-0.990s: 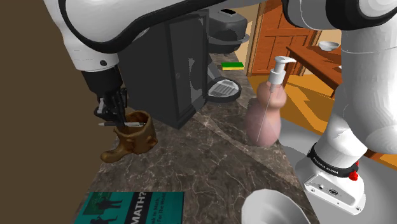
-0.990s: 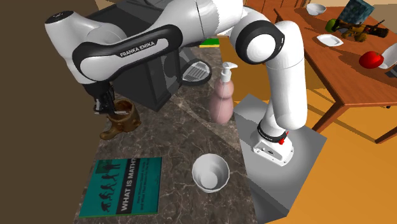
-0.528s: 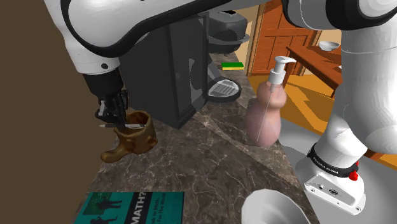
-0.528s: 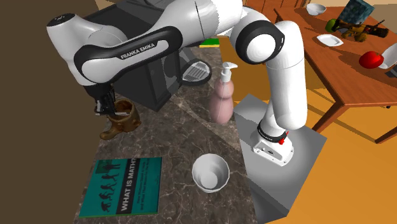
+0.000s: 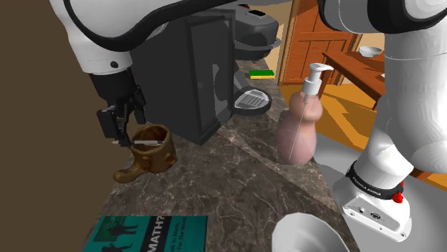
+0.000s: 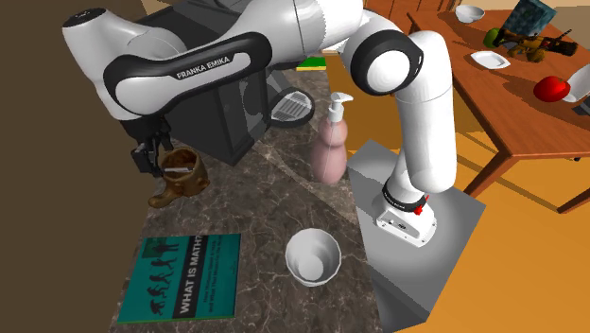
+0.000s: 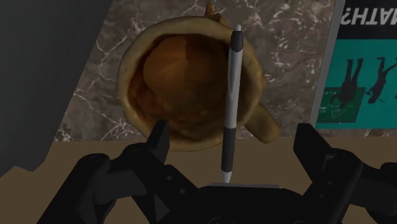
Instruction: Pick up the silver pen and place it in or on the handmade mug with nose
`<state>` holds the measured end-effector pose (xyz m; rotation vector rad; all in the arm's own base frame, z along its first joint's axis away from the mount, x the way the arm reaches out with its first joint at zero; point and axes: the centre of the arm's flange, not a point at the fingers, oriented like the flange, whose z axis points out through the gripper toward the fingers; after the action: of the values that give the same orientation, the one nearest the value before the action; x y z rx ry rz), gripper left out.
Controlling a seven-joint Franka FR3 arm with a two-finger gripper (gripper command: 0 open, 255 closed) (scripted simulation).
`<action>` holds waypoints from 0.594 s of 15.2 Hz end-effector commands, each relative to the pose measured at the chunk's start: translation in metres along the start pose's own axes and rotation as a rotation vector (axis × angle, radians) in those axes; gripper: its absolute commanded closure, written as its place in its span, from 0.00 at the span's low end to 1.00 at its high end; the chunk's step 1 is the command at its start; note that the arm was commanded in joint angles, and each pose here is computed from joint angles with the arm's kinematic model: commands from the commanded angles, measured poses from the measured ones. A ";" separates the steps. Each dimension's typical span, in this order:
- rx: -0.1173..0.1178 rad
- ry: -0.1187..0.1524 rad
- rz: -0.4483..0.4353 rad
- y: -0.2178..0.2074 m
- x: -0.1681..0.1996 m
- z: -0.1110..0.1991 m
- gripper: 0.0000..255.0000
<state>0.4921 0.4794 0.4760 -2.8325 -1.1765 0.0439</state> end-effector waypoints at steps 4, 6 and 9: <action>0.000 -0.001 0.000 -0.001 0.000 -0.032 0.00; 0.000 -0.001 0.000 -0.001 0.000 -0.032 0.00; 0.000 -0.001 0.000 -0.001 0.000 -0.032 0.00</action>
<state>0.4930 0.4780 0.5081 -2.8329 -1.1770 0.0451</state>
